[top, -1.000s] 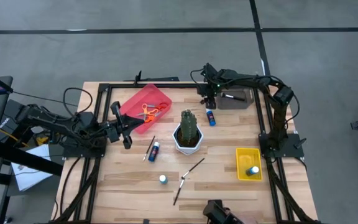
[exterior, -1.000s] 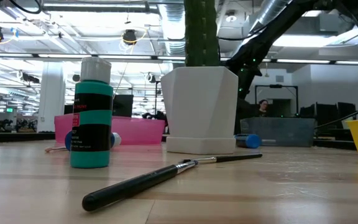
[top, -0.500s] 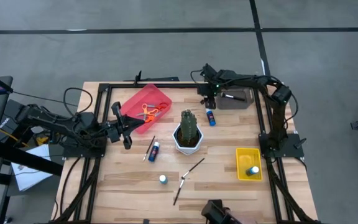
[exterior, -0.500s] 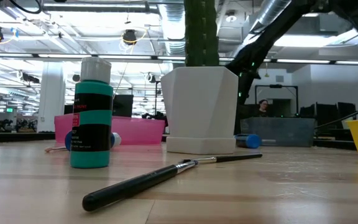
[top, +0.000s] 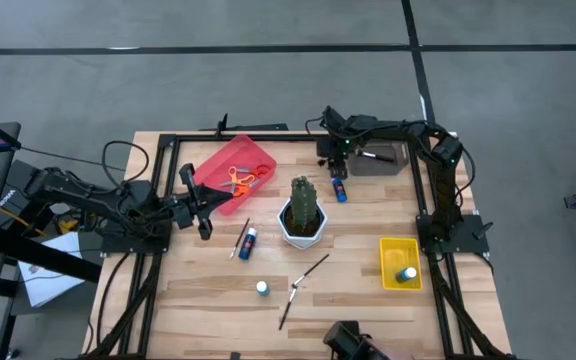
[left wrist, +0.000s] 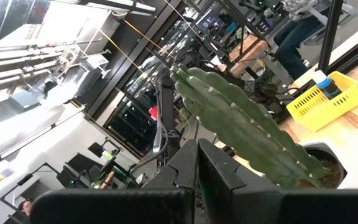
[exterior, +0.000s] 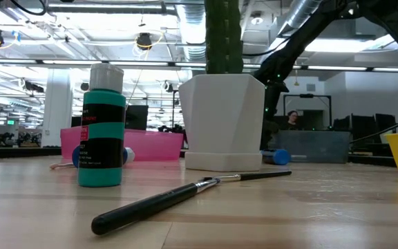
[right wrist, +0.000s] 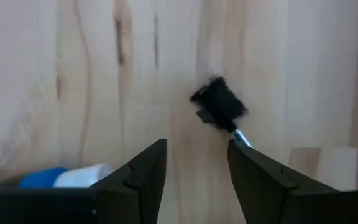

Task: Pick & Place Paint Supplies
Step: Put the lash into the black bin

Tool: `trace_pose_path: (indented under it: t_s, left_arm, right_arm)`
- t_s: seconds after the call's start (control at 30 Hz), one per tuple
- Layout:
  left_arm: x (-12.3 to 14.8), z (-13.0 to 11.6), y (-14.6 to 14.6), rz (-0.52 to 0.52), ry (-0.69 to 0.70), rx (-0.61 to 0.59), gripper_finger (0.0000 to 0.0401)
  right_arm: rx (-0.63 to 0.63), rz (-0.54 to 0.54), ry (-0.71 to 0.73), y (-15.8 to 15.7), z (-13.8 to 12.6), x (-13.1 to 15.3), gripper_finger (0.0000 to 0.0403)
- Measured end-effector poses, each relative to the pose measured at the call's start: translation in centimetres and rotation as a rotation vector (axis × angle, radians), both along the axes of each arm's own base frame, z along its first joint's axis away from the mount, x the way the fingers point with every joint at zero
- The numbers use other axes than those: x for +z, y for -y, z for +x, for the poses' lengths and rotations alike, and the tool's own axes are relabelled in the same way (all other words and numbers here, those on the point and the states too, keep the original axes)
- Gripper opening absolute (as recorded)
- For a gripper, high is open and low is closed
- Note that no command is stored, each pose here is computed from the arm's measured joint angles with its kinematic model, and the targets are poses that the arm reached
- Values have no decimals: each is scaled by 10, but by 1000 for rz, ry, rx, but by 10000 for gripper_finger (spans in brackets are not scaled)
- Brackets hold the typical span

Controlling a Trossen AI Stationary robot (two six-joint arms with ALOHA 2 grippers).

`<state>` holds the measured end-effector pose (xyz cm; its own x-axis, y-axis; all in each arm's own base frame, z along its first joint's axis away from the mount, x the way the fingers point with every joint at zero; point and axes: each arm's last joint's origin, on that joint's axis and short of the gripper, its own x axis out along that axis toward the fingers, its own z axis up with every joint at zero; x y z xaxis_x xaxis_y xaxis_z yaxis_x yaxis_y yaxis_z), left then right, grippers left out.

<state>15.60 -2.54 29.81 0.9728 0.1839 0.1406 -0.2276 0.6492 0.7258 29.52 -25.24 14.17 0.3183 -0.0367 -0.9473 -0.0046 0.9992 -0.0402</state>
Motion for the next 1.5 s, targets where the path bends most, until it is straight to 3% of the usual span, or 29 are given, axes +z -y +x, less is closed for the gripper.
trace_pose_path:
  t_s: [0.33,0.57,0.8,1.07,1.5]
  left_arm:
    - [1,0,0,-2,8,0,7]
    - [1,0,0,-2,9,-1,7]
    - [1,0,0,-2,9,-2,7]
    - [2,0,2,7,18,-71,7]
    - [2,0,3,9,21,-86,7]
  right_arm:
    - [25,-25,27,-1,6,14,166]
    - [101,-111,97,0,18,22,166]
    - [99,-42,101,-1,15,20,166]
    - [77,41,52,2,19,-8,166]
    - [41,64,-16,11,33,-8,166]
